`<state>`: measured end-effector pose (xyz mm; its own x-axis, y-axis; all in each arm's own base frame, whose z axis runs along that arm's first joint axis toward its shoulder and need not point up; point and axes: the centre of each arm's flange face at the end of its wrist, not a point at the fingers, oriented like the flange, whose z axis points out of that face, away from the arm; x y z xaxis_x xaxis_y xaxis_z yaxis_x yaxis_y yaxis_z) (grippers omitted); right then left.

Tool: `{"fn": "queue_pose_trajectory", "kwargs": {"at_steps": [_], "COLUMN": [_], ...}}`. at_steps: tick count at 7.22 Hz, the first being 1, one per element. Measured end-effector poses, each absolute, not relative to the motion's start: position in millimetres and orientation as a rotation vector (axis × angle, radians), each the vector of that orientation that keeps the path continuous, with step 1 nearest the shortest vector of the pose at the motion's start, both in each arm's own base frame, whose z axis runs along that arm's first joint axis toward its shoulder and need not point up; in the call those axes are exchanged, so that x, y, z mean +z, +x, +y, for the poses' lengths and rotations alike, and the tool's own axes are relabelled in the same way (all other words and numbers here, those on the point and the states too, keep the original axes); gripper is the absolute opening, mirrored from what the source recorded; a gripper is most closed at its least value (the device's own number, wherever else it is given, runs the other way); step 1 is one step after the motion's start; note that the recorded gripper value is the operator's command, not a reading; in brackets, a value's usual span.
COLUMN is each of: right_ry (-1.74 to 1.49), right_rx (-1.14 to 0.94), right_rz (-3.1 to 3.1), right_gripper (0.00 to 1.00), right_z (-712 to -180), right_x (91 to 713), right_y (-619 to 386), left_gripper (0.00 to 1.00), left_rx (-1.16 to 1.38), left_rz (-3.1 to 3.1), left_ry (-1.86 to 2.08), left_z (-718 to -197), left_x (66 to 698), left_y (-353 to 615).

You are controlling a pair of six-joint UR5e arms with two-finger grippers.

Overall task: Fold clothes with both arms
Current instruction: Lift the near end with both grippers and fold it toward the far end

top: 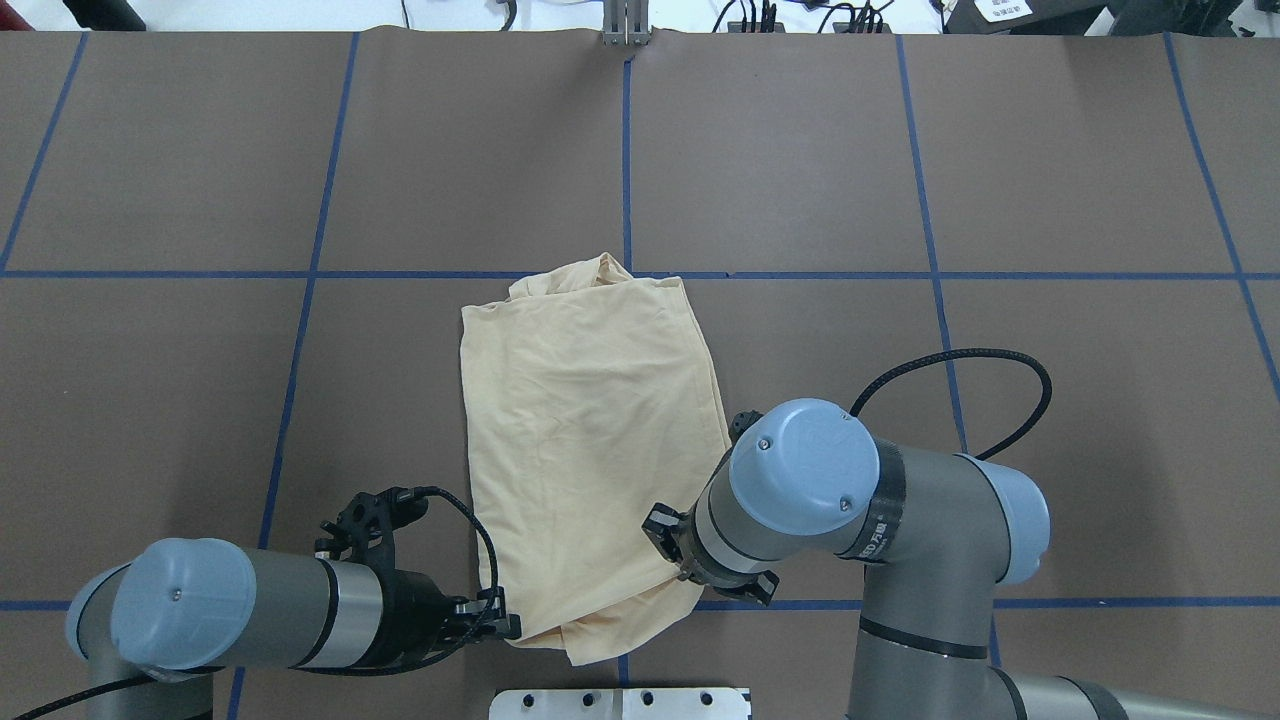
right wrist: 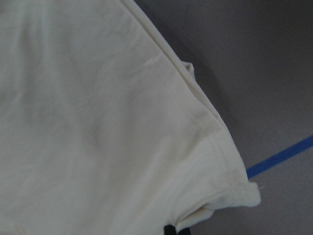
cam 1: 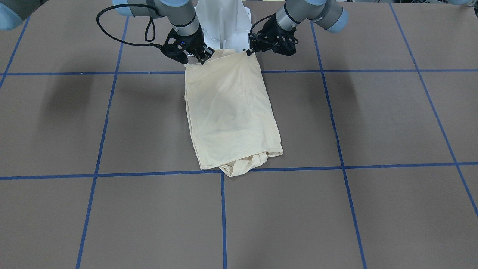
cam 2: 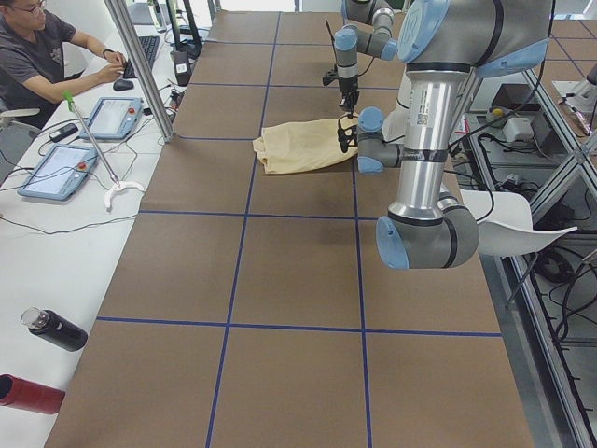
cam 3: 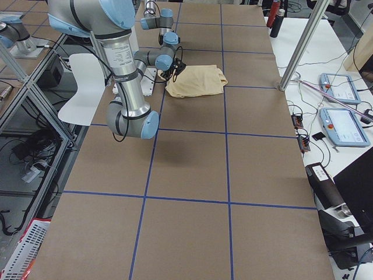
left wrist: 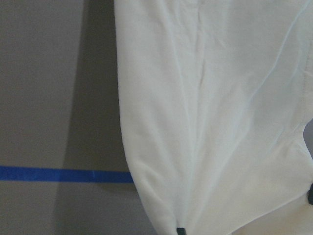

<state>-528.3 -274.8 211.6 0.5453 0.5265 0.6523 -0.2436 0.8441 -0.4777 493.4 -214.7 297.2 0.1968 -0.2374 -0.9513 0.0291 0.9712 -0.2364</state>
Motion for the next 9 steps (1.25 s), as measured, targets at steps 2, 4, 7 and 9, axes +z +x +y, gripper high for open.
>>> {"fn": "queue_pose_trajectory", "kwargs": {"at_steps": [2,4,7,9], "right_ry": [-0.276,-0.212,-0.177,-0.140], "right_rx": [0.469,0.486,0.523,0.548], "right_rz": [-0.922,-0.940,-0.946,-0.981], "right_gripper": [0.00,0.00,0.00,0.00], "right_z": [-320,-371,-428,-463], "right_x": [205,190,175,171], "right_y": [-506,-502,-532,-523], "left_gripper": [0.00,0.00,0.00,0.00], "left_rx": [-0.249,-0.295,-0.357,-0.359], "left_rz": [1.373,1.401,1.378,1.344], "left_ry": [-0.119,-0.011,0.043,0.049], "left_z": [-256,-316,-381,-394], "left_x": [296,282,242,241], "left_y": [475,444,423,430]}}
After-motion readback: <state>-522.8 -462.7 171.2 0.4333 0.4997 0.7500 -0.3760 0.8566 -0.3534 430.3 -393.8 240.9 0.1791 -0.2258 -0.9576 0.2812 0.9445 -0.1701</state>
